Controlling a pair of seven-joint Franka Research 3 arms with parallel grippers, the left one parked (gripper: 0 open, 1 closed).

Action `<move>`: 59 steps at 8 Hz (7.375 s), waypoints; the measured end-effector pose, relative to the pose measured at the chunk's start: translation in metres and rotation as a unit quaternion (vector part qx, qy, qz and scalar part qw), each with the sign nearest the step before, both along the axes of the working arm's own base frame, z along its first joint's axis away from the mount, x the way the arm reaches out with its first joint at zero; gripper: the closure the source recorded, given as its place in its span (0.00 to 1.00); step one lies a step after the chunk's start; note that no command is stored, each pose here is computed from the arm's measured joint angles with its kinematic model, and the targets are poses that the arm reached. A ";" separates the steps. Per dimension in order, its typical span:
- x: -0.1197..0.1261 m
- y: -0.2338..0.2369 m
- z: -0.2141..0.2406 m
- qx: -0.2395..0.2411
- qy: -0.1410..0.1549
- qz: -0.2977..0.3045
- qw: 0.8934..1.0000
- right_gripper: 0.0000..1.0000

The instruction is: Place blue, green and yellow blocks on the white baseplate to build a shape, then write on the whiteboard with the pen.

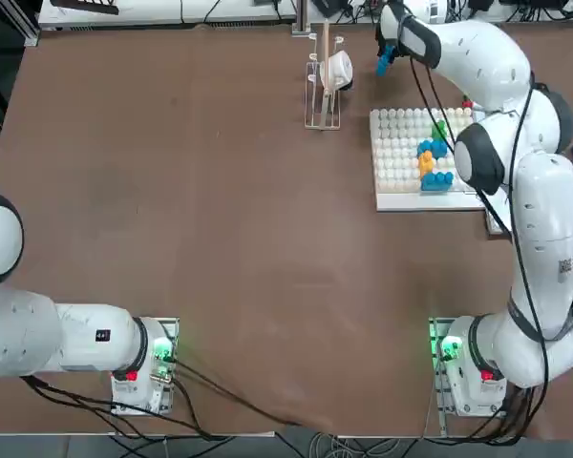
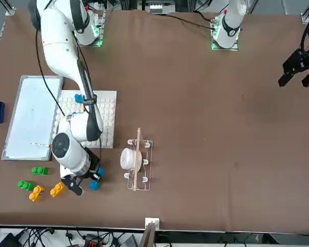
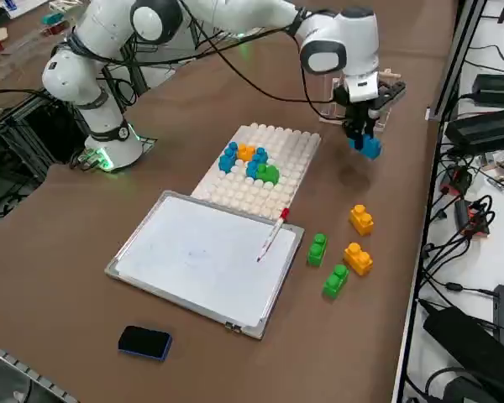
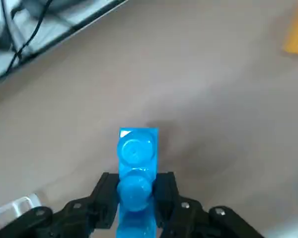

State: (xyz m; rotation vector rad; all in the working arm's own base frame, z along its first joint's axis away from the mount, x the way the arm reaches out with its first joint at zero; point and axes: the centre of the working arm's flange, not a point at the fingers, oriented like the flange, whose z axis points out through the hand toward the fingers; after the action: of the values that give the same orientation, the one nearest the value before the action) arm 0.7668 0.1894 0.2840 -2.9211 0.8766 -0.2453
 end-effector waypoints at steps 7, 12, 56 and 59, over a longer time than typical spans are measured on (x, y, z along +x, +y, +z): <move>-0.086 -0.102 0.066 0.028 0.071 -0.243 0.967 0.60; -0.135 -0.134 0.034 0.028 0.106 -0.405 0.908 0.60; -0.124 -0.165 0.082 -0.052 0.073 -0.045 0.995 0.00; -0.119 -0.189 0.081 -0.047 0.073 -0.013 0.996 0.00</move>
State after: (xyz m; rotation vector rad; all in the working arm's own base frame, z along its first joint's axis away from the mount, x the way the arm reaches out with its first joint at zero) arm 0.6477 0.0001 0.3652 -3.0470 0.9494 -0.0783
